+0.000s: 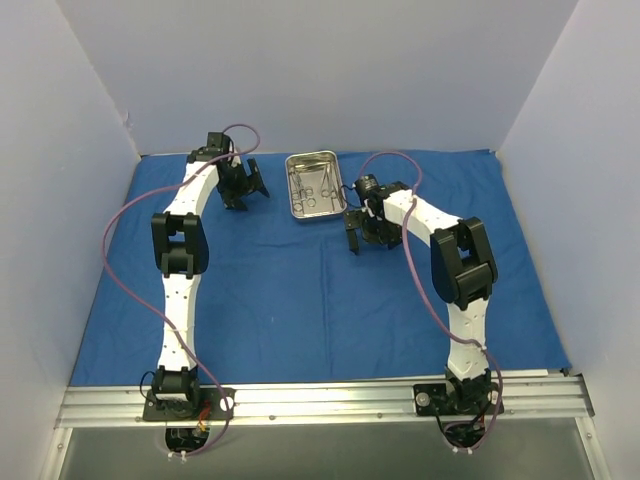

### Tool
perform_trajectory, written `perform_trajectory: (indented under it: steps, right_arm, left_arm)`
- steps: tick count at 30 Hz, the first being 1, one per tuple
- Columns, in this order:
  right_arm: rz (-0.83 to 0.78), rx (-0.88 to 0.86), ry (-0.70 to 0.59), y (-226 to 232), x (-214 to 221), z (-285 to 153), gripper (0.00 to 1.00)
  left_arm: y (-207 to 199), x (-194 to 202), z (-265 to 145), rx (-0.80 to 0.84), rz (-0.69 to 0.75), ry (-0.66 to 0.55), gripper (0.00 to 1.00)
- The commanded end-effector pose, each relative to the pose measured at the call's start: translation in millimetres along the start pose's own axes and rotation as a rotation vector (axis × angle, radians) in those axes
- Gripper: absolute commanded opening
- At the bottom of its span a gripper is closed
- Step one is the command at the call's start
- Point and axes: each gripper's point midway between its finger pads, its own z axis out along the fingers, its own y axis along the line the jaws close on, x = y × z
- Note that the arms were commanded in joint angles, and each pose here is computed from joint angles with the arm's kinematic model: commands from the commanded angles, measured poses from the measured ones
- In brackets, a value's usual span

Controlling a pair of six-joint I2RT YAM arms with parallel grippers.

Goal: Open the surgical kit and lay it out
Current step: Smooth out the surgical kit at the center of the board.

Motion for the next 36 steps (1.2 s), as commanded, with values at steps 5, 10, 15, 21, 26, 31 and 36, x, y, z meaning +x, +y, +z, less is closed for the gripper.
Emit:
perform_trajectory:
  steps: [5,10,15,21,26,31,36]
  right_arm:
    - [0.013,0.035,0.154,-13,63,22,1.00]
    - [0.024,-0.004,0.276,-12,117,23,1.00]
    - [0.012,-0.004,0.264,-15,123,20,1.00]
    - [-0.018,0.044,0.123,-20,66,-3,1.00]
    - [0.023,0.033,-0.032,-22,-6,-40,1.00]
    - [0.039,0.000,-0.067,-19,-27,-59,1.00]
    - [0.066,-0.059,-0.027,-9,-4,-51,1.00]
  left_arm:
    - [22,28,31,-0.138,-0.153,0.124,0.91]
    - [43,40,38,-0.179,-0.174,0.177,0.91]
    - [49,28,30,-0.168,-0.185,0.152,0.91]
    - [39,10,4,-0.131,-0.157,0.098,0.91]
    - [34,-21,-52,-0.233,-0.068,-0.057,0.93]
    - [40,-40,-109,-0.352,-0.002,-0.192,0.94]
    - [54,-17,-134,-0.382,0.014,-0.186,0.94]
